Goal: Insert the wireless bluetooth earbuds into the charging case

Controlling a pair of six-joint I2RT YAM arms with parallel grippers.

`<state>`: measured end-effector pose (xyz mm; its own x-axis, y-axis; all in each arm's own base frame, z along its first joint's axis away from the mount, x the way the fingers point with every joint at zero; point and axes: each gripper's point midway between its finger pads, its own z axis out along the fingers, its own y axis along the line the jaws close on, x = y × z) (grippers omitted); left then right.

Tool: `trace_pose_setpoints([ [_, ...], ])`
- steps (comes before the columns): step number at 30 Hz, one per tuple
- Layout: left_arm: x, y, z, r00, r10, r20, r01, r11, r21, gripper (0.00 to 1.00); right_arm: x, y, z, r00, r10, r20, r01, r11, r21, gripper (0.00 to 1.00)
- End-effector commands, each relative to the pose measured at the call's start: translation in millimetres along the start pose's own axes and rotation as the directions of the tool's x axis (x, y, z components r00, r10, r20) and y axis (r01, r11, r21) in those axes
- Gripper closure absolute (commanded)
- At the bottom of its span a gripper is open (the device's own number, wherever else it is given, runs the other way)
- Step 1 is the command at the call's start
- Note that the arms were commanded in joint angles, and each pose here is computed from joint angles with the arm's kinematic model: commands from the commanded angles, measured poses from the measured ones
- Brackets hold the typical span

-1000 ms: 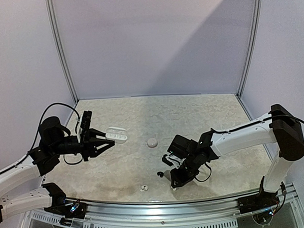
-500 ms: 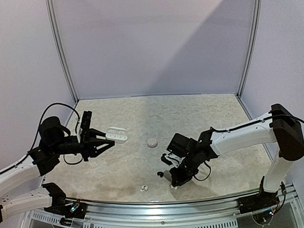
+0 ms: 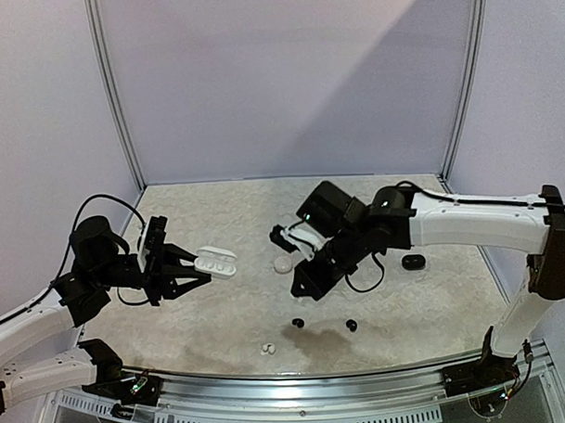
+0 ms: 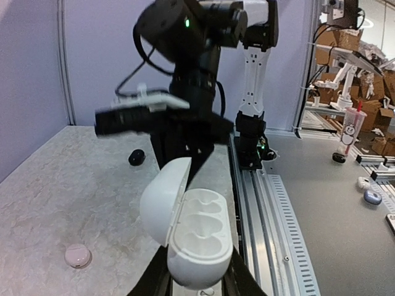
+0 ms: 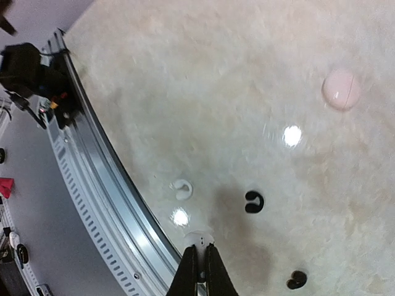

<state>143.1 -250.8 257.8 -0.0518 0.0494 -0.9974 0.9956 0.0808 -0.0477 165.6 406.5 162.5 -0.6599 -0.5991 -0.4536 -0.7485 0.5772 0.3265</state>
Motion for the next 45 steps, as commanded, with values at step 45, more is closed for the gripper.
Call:
trace_pose_setpoints([
  [45, -43, 0, 1, 0.992, 0.103, 0.074, -0.101, 0.995, -0.023, 1.00, -115, 154, -121, 0.639, -0.525, 0.563, 0.654, 0.756, -0.037, 1.00],
])
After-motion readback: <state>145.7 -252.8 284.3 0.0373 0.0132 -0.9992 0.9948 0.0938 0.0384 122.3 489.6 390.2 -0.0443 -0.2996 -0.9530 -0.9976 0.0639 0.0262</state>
